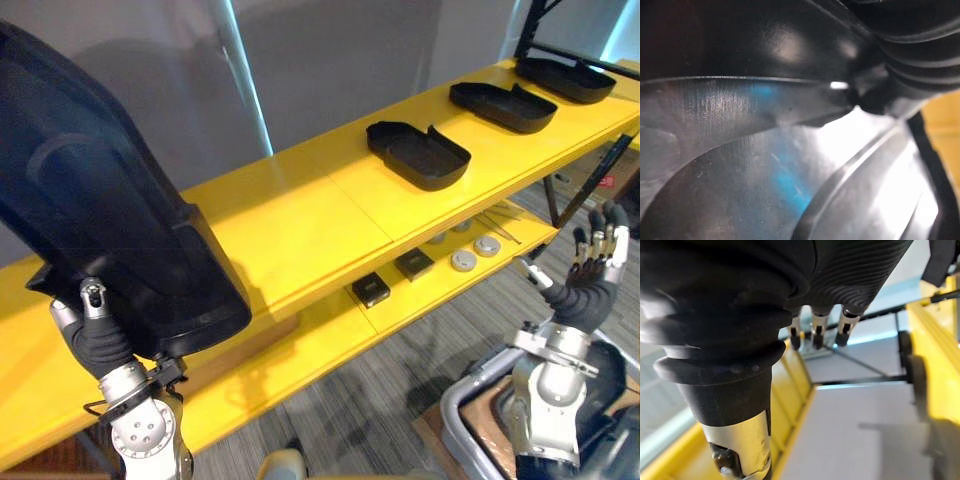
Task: Walk over and take plastic housings, then place them on the shelf
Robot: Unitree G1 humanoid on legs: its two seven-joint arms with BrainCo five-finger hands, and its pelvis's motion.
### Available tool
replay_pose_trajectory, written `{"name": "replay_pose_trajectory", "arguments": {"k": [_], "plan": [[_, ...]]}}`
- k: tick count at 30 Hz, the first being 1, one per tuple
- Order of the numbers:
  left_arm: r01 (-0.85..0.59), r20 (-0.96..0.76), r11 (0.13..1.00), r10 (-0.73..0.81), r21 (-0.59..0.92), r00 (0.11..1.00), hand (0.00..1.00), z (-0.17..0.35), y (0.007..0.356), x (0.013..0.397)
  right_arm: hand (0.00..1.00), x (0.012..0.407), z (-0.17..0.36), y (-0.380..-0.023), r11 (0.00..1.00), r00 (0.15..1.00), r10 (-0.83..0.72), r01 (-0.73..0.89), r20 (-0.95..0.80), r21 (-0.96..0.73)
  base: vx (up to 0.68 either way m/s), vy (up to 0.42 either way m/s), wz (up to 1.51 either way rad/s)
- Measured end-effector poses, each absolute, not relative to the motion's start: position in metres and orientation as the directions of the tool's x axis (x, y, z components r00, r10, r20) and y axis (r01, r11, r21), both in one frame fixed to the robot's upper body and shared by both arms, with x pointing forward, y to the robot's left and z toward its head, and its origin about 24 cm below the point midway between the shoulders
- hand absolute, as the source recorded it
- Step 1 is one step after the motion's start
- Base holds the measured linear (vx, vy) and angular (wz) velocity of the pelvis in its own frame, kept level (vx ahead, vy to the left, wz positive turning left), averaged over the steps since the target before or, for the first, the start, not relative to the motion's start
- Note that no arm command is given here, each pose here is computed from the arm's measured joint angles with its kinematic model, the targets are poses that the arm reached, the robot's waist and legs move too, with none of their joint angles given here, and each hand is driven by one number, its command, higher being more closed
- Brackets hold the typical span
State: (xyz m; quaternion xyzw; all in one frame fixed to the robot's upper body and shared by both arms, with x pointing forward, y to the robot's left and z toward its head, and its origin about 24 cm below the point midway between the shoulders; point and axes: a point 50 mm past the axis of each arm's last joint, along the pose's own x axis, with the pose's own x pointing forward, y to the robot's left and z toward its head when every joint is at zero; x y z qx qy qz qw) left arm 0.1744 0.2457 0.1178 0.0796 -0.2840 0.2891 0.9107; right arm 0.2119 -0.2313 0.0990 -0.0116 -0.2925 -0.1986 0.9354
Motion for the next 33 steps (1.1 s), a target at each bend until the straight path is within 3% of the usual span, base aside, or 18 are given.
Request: {"name": "replay_pose_trajectory", "arguments": {"k": [6, 11, 14, 18, 25, 33], "plan": [[-0.498, 0.467, 0.862, 0.402, 0.099, 0.788, 1.0, 0.116, 0.249, 0.202, 0.0, 0.215, 0.099, -0.209, 0.977, 0.812, -0.19, 0.21, 0.552, 0.028, 0.02, 0.025, -0.21], [-0.404, 0.215, 0.903, 0.37, 0.144, 0.904, 1.0, 0.08, 0.246, 0.253, 0.0, 0.218, 0.093, -0.196, 0.999, 0.872, -0.031, 0.041, 0.489, -0.01, -0.04, -0.028, -0.12], [-0.392, 0.128, 0.91, 0.376, 0.134, 0.918, 1.0, 0.071, 0.251, 0.272, 0.0, 0.219, 0.092, -0.191, 0.999, 0.878, 0.037, -0.025, 0.478, -0.031, -0.06, -0.018, -0.18], [-0.419, 0.01, 0.901, 0.42, 0.113, 0.907, 1.0, 0.063, 0.265, 0.294, 0.0, 0.221, 0.088, -0.186, 0.99, 0.893, 0.139, -0.124, 0.427, -0.061, -0.03, 0.003, -0.14], [-0.592, -0.245, 0.806, 0.58, 0.031, 0.777, 1.0, 0.049, 0.287, 0.315, 0.0, 0.221, 0.077, -0.176, 0.963, 0.905, 0.268, -0.253, 0.331, -0.089, 0.01, 0.01, -0.12], [-0.661, -0.297, 0.748, 0.619, -0.06, 0.727, 1.0, 0.069, 0.285, 0.334, 0.0, 0.222, 0.073, -0.164, 0.948, 0.902, 0.319, -0.308, 0.292, -0.083, -0.05, 0.001, -0.11]]}}
